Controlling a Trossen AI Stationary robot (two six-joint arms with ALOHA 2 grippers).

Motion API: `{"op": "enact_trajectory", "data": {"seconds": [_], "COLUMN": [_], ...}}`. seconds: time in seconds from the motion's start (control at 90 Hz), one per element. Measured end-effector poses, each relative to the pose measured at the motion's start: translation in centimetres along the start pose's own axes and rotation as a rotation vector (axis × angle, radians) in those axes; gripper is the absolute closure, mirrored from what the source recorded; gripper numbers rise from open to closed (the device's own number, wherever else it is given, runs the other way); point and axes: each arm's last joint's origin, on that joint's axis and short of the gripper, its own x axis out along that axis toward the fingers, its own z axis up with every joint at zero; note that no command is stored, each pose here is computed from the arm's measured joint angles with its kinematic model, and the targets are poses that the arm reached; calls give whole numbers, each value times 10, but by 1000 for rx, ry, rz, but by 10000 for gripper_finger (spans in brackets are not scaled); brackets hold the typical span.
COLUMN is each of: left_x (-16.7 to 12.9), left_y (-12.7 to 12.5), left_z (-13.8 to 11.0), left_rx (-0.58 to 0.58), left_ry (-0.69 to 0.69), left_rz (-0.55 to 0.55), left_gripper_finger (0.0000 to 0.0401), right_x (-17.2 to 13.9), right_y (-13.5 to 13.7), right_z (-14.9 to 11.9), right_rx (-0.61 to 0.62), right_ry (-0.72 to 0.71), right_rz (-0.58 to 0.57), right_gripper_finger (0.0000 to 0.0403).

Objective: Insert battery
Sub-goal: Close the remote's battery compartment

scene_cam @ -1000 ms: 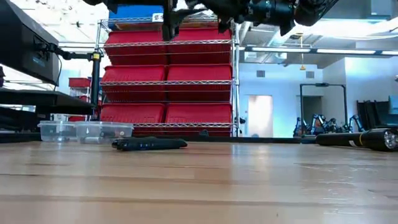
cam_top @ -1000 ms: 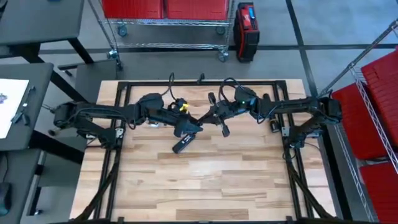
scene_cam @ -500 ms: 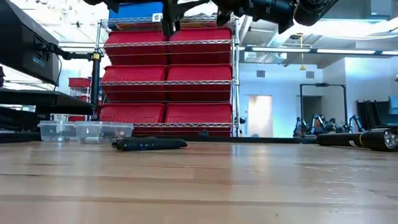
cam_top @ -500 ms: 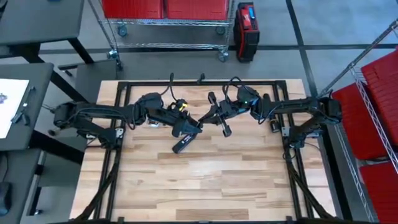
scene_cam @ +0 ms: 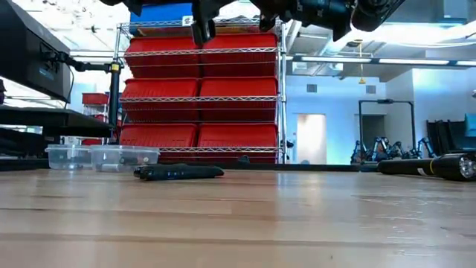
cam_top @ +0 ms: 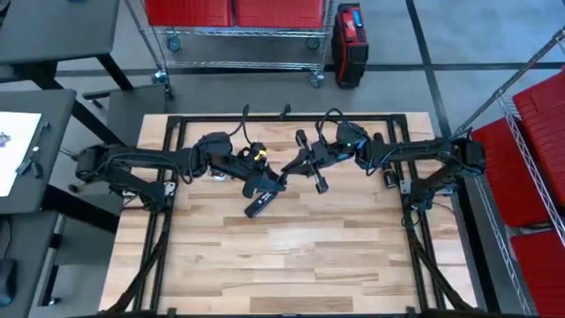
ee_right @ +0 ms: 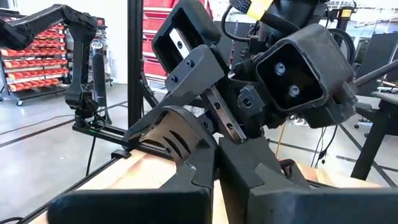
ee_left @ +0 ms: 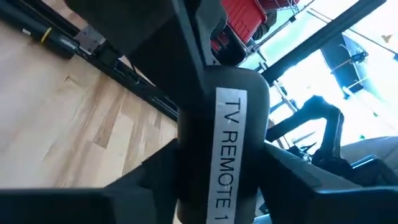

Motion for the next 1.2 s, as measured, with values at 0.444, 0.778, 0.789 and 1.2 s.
{"op": "enact_trajectory", "data": {"seconds": [0.444,0.778,0.789,1.2], "left_x": [-2,-22,-23,18], "left_y": [12,48,49,106], "left_z": [-7,-36,-38,-84], "left_rx": [-52,-119,-120,-158], "left_ry": [74,279,283,407], "left_rz": [98,687,712,954], "left_gripper_finger": [263,262,262,262], "right_x": [-48,-144,-145,-156], "right_y": [-13,-4,-4,-8], "right_z": [18,43,43,18], "right_rx": [134,218,225,375], "right_ry": [198,512,521,717], "right_rz": [-195,-565,-569,-582], "right_gripper_finger": [256,199,199,213]}}
